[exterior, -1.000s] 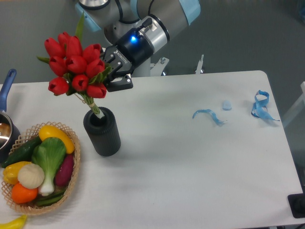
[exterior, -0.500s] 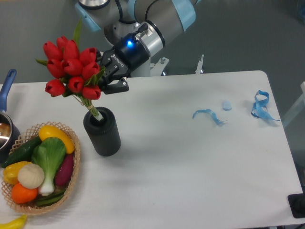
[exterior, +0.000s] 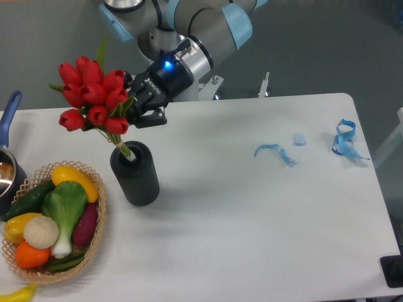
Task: Insert the flowers into the vase
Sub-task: 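Push the tulip stems down into the vase opening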
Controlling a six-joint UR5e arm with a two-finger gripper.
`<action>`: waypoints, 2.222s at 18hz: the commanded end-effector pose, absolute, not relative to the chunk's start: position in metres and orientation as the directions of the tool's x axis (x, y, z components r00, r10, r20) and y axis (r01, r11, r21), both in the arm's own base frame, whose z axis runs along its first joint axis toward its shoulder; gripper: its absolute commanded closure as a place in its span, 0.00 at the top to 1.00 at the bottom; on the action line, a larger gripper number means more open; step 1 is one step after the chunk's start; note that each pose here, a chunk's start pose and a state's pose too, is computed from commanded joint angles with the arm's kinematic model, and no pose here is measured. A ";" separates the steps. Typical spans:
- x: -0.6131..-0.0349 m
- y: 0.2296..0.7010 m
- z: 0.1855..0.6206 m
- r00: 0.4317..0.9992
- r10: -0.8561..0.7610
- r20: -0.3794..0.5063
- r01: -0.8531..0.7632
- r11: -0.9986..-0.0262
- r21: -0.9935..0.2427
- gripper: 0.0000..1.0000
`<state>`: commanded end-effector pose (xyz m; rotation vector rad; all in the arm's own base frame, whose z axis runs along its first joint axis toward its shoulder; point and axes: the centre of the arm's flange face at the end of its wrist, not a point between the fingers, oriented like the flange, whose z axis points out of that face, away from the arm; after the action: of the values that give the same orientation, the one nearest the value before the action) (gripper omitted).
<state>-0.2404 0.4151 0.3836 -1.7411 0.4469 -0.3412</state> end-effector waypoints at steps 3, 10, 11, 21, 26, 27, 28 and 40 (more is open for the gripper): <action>-0.236 0.412 0.370 0.879 -0.477 -0.019 -0.119 -0.180 -0.976 0.11; -0.239 0.412 0.344 0.870 -0.491 -0.043 -0.144 -0.171 -0.975 0.14; -0.240 0.412 0.337 0.869 -0.493 -0.042 -0.145 -0.171 -0.975 0.15; -0.241 0.404 0.305 0.868 -0.494 -0.045 -0.149 -0.172 -0.974 0.16; -0.242 0.402 0.293 0.866 -0.497 -0.055 -0.158 -0.169 -0.973 0.19; -0.242 0.402 0.290 0.865 -0.498 -0.059 -0.162 -0.167 -0.973 0.20; -0.243 0.400 0.288 0.867 -0.495 -0.060 -0.163 -0.167 -0.972 0.22; -0.253 0.389 0.281 0.884 -0.466 -0.045 -0.144 -0.179 -0.973 0.61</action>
<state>-0.2530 0.3894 0.2805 -1.7473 0.4657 -0.3059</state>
